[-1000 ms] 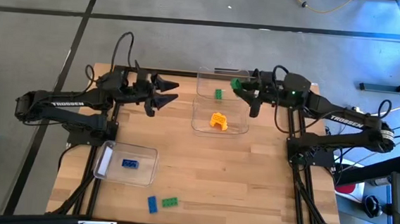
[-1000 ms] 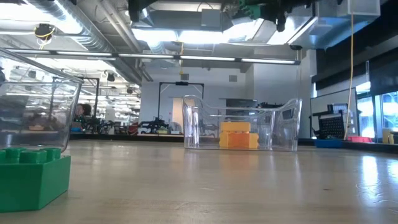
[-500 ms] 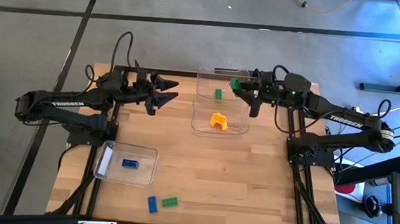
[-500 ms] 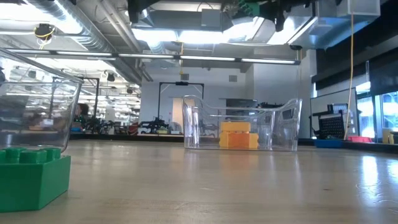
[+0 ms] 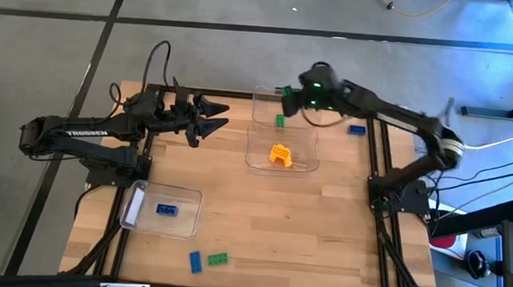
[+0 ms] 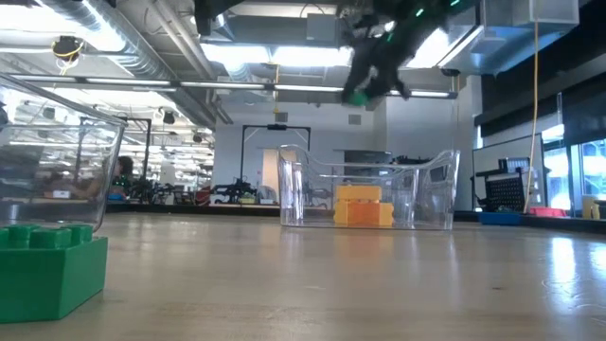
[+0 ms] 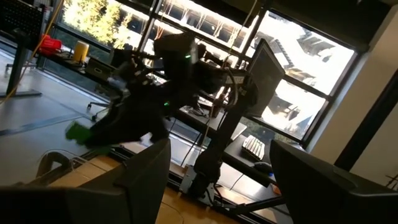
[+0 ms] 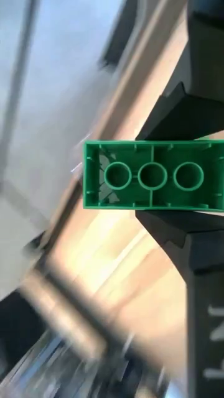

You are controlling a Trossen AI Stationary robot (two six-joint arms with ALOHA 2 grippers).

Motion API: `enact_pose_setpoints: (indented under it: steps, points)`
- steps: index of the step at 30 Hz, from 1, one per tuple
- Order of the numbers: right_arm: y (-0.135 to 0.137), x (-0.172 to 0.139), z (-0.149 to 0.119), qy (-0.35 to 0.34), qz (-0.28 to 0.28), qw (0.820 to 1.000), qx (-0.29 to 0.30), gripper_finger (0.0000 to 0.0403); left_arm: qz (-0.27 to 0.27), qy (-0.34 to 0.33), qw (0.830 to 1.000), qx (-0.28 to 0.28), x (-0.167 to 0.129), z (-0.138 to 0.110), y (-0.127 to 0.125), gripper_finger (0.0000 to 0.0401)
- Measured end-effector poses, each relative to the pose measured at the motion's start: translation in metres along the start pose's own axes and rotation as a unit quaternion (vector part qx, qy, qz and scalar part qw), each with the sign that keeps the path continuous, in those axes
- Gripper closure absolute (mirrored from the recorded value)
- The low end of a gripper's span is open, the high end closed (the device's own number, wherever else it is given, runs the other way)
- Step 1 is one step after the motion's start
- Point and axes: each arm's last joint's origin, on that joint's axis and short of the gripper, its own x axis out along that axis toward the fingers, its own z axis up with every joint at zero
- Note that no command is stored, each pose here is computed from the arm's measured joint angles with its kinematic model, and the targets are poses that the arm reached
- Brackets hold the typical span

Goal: Sort & place blocks by color
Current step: Put the top green game piece into the top transparent bin

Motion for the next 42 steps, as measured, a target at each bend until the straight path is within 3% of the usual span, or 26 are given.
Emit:
enact_pose_setpoints:
  steps: [8,11,16,29,42]
  points:
    - [-0.019,0.086,-0.038,0.148,-0.124,0.981,0.012,0.025,0.0,0.0,1.0,-0.001,0.0,0.0,0.0,0.0135]
    - [-0.028,0.107,-0.052,0.172,-0.169,0.97,0.029,0.025,0.0,0.0,1.0,-0.001,0.0,0.0,0.0,0.0135]
    - [-0.036,0.126,-0.063,0.183,-0.189,0.963,0.06,0.025,-0.001,0.001,1.0,-0.012,0.0,0.0,0.0,0.0135]
    - [-0.043,0.133,-0.068,0.194,-0.205,0.956,0.081,0.0231,-0.006,0.006,1.0,-0.013,0.0,-0.001,0.0,0.0135]
    - [-0.052,0.132,-0.067,0.23,-0.177,0.953,0.088,0.023,-0.012,0.009,1.0,-0.014,0.0,-0.001,-0.001,0.0135]
